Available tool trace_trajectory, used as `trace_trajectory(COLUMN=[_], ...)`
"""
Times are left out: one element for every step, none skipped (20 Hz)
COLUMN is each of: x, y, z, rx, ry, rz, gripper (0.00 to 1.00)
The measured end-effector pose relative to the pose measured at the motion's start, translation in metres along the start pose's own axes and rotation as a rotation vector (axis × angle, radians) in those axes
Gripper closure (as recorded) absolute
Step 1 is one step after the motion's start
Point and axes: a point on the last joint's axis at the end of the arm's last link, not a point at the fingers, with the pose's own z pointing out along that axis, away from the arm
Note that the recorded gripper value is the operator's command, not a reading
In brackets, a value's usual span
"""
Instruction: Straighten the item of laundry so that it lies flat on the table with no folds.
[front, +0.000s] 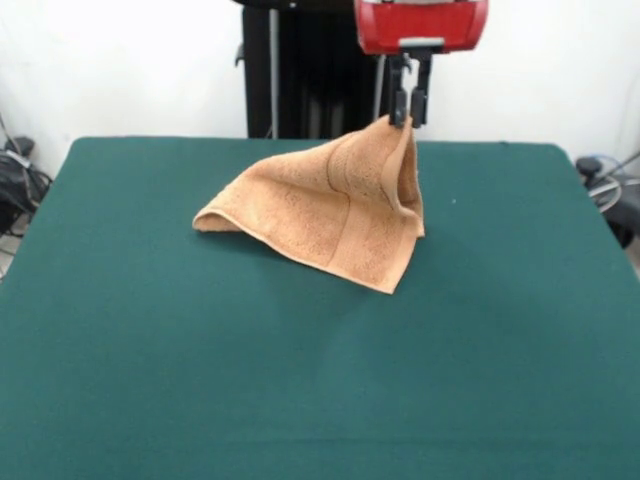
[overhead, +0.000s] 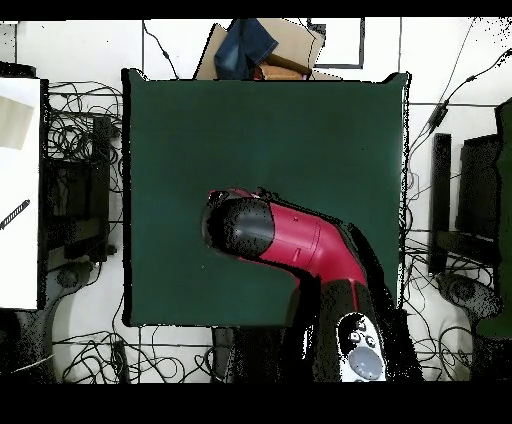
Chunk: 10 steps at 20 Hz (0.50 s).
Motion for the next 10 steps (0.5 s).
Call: trace_trajectory(x=[-0.0002,-0.0008,-0.0018,-0.0022,-0.0028,-0.0031,-0.0031,-0.003,-0.003,-0.0029], y=[-0.0009,-0.0015,-0.0014,-0.0013,-0.0014,-0.0015,-0.0015,-0.0013,-0.001,-0.0006], z=[-0.0005,-0.0008,-0.0013,-0.0016,-0.0016,-0.0016,-0.0013,-0.0007,-0.0002,0.0], rx=[0.0,-0.002,-0.005,-0.006,-0.006,-0.006,-0.007,-0.008,-0.008,-0.009], ry=[0.0,-0.001,-0.003,-0.003,-0.006,-0.007,-0.007,-0.006,-0.005,-0.005], rz=[0.007,0.013,0.018,0.02,0.023,0.024,0.024,0.025,0.025,0.026], gripper=[1.0,1.0,1.0,1.0,1.0,1.0,1.0,1.0,1.0,1.0])
